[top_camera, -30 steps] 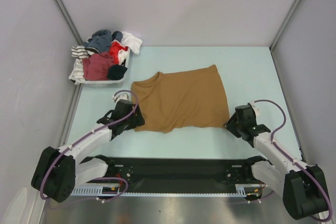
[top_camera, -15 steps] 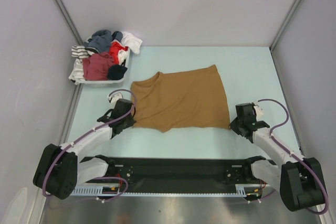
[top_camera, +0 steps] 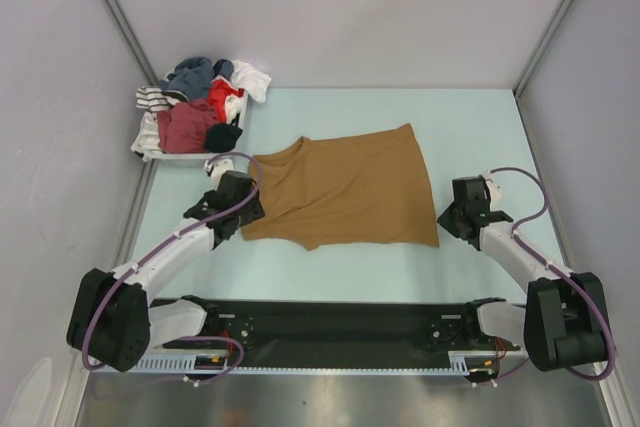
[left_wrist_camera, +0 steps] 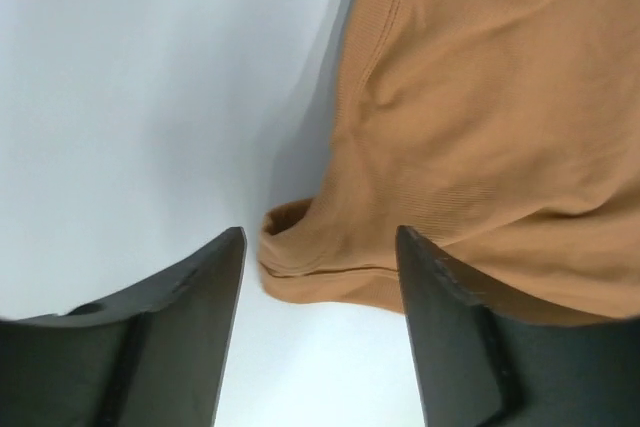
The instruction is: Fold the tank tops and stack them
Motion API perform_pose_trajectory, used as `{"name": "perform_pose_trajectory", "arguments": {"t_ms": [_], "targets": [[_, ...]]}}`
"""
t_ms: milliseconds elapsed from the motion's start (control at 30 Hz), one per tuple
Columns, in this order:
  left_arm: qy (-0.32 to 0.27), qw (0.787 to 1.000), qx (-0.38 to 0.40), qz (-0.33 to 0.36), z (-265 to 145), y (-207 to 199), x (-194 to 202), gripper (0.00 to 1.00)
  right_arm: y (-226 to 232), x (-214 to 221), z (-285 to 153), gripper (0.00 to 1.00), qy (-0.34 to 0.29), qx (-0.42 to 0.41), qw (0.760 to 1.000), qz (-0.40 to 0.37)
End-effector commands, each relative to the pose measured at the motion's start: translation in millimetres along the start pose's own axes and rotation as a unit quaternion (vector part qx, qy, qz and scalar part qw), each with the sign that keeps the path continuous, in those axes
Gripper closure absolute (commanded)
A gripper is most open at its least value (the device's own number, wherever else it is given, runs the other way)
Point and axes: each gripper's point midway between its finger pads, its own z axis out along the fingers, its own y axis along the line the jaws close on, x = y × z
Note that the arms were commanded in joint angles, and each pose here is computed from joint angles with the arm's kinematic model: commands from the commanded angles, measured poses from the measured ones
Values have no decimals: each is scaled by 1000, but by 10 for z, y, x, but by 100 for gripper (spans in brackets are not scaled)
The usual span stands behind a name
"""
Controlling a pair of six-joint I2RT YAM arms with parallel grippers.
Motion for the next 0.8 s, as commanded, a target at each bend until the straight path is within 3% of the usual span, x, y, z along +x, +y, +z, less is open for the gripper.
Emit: {"name": "perform_pose_trajectory", "arguments": {"t_ms": [0, 33, 133, 267, 467, 700, 767], "targets": [[-16, 1000, 13, 12, -106, -47, -150, 26, 164, -172, -104, 77, -16, -31, 999, -17], [-17, 1000, 10, 10, -129, -29, -145, 22, 124, -143, -121, 71, -15, -28, 999, -17], [-14, 1000, 27, 7, -240, -53, -95, 23, 69, -35, -225, 62, -4, -39, 999, -10], [9, 992, 128, 0, -489, -459, 200, 28, 9, 146, -346, 62, 9, -44, 999, 5], [38, 977, 210, -16, -721, -865, 543, 35, -4, 402, -364, 62, 37, -53, 997, 39], [68, 973, 221, 0, -767, -1034, 836, 37, -111, 542, -290, 58, 43, -20, 996, 72], [79, 971, 224, -1, -749, -1077, 930, 38, -116, 563, -258, 50, 44, -19, 996, 73]]}}
